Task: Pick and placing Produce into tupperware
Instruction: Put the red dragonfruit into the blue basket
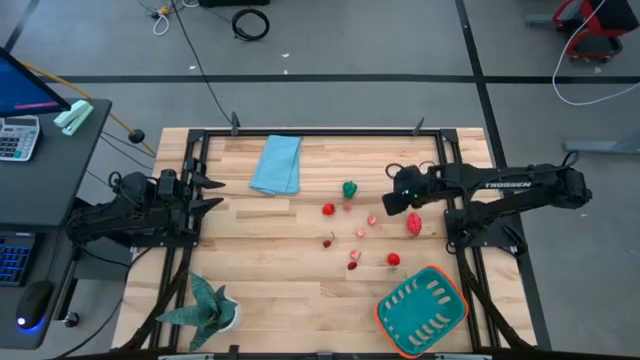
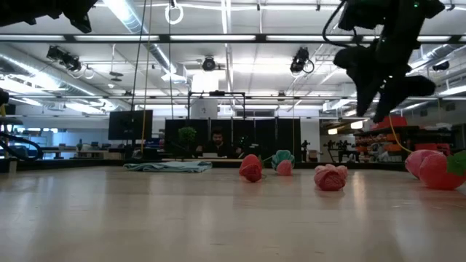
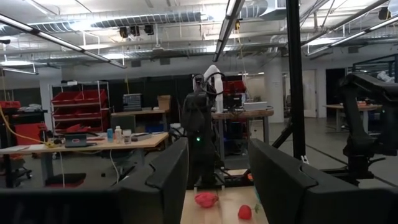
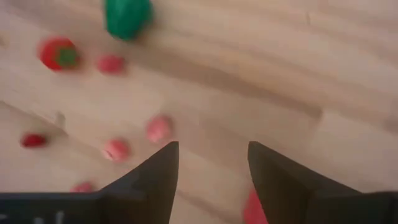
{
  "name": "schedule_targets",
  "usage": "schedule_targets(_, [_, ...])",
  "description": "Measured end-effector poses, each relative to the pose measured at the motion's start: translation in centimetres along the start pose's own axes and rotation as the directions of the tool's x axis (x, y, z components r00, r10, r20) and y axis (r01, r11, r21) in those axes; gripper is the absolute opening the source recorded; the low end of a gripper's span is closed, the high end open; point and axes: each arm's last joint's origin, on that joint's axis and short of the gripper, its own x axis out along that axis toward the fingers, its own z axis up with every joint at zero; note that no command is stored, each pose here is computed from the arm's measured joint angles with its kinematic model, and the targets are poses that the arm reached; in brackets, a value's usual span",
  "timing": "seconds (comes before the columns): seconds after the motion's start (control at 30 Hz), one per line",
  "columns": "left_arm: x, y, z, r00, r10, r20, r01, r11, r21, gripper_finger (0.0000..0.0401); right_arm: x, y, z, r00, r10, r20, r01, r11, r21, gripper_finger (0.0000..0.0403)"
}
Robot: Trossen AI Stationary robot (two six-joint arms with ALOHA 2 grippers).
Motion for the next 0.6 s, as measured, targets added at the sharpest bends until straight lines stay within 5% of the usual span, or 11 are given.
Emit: schedule_targets(0.6, [0.0,0.0,-0.2,1.0,0.0,-0.02,0.0,1.0,-0.003,0.0176,3.8,0.4,-2.3,0.925,-0.32,-0.203,0.316,0.947,-0.056,0.0202])
